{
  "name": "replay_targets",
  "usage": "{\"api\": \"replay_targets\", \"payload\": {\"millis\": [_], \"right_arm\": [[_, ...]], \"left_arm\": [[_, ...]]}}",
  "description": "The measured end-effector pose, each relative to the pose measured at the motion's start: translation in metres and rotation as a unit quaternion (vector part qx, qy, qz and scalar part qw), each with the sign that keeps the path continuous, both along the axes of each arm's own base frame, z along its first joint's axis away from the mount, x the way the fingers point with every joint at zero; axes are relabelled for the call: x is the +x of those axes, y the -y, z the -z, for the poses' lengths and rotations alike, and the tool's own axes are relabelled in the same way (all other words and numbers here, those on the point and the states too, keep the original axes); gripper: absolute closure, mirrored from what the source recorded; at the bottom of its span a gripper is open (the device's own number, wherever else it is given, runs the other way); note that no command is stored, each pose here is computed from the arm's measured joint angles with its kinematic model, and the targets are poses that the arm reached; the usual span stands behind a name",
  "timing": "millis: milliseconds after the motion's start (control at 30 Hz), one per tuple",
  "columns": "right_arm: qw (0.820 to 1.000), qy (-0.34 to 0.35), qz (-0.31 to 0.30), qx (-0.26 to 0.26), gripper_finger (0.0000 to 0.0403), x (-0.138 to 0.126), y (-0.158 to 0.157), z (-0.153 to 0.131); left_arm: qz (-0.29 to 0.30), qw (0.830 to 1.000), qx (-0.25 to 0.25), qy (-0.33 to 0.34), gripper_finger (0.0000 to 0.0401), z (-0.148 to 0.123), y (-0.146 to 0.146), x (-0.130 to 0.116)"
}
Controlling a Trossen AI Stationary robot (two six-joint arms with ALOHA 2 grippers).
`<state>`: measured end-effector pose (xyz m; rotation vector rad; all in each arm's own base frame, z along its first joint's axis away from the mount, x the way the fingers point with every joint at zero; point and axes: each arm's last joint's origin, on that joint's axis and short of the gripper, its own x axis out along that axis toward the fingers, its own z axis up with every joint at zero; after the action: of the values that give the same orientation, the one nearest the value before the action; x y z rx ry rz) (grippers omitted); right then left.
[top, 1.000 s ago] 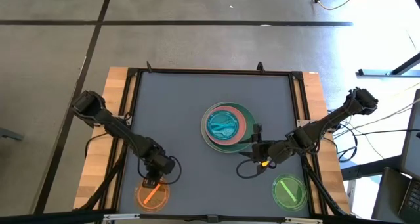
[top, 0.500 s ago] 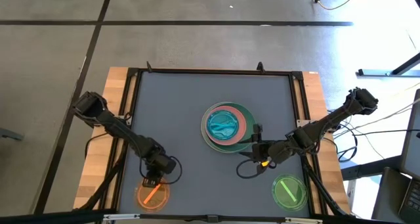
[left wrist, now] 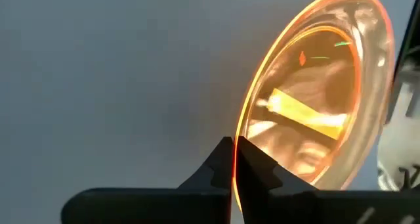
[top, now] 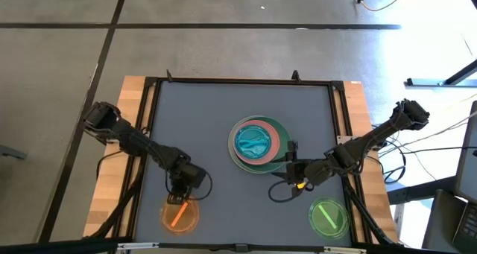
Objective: Stack plastic plates
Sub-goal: Stack the transparent orange plate on top of the transparent blue plate
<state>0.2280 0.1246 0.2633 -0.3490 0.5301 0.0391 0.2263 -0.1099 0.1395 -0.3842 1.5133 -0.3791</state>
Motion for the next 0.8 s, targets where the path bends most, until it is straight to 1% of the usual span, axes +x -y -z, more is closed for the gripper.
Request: {"api": "replay_targets", "payload": {"millis": [100, 200, 267, 400, 567, 700, 800], "right_arm": [[1.0, 0.0, 0.0, 0.0, 0.0224, 0.0, 0.0, 0.0], [1.0, 0.0, 0.0, -0.001, 0.0224, 0.0, 0.0, 0.0], [1.0, 0.0, 0.0, -0.001, 0.0224, 0.0, 0.0, 0.0], [1.0, 0.0, 0.0, -0.001, 0.0224, 0.0, 0.0, 0.0], [1.0, -0.001, 0.0, -0.002, 0.0224, 0.0, 0.0, 0.0], [1.0, -0.001, 0.0, -0.002, 0.0224, 0.0, 0.0, 0.0], [1.0, -0.001, 0.0, -0.002, 0.0224, 0.0, 0.0, 0.0]], "left_arm": [[-0.012, 1.0, 0.01, 0.021, 0.0399, -0.015, -0.011, 0.006], [-0.025, 0.997, 0.038, 0.059, 0.0399, -0.034, -0.023, 0.014], [-0.031, 0.993, 0.059, 0.094, 0.0399, -0.048, -0.031, 0.021], [-0.033, 0.98, 0.101, 0.166, 0.0399, -0.074, -0.048, 0.035], [-0.059, 0.952, 0.174, 0.243, 0.0399, -0.105, -0.071, 0.055], [-0.117, 0.923, 0.219, 0.293, 0.0399, -0.123, -0.091, 0.068], [-0.151, 0.9, 0.239, 0.331, 0.0399, -0.13, -0.108, 0.075]]}}
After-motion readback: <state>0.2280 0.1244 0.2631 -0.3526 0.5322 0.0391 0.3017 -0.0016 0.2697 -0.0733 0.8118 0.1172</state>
